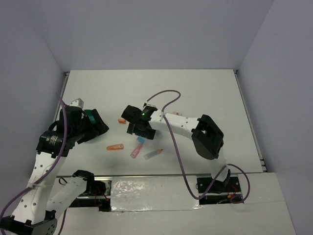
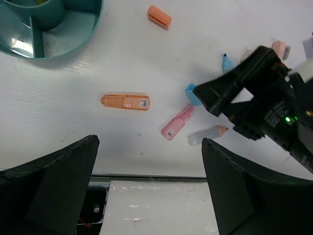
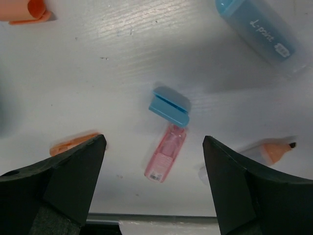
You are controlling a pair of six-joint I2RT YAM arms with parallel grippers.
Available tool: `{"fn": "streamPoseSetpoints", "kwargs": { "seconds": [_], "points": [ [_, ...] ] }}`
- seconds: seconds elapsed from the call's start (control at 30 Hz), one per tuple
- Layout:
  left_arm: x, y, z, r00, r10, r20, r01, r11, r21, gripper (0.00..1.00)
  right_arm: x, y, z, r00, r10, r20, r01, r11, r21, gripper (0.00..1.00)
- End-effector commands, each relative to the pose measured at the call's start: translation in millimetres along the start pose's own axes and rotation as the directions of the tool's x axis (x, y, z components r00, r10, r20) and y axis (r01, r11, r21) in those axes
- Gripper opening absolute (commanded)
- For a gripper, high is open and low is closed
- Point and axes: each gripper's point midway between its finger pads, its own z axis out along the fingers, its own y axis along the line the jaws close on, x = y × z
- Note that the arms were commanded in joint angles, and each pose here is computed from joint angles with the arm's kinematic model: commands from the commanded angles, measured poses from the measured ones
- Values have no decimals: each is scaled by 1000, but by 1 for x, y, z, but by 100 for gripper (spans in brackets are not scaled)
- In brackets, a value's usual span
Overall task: Sort the stationery into containers
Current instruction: Move the pen cap to the center of the board.
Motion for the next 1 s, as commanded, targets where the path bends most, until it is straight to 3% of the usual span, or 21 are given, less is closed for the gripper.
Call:
{"fn": "streamPoseSetpoints", "kwargs": {
  "seconds": [0.0, 0.23, 0.5, 0.73, 0.97],
  "points": [
    [1, -10, 1, 999, 41, -6, -40, 997, 61, 99, -2, 8, 13, 995, 102, 24, -103, 993, 52, 88],
    [3, -12, 2, 998, 64, -16, -62, 995, 78, 99, 2, -4, 35, 993, 117, 33, -121, 976, 182, 84],
    [7, -9, 3, 996, 85, -22, -83, 994, 74, 99, 20, -21, 49, 988, 157, -8, -152, 966, 211, 74],
    [7, -9, 5, 995, 101, -26, -99, 993, 70, 99, 23, -18, 46, 986, 166, -12, -161, 969, 190, 59],
    [6, -9, 8, 993, 117, -29, -114, 991, 70, 99, -5, 3, 42, 993, 98, 59, -103, 991, 85, 46]
  ]
}}
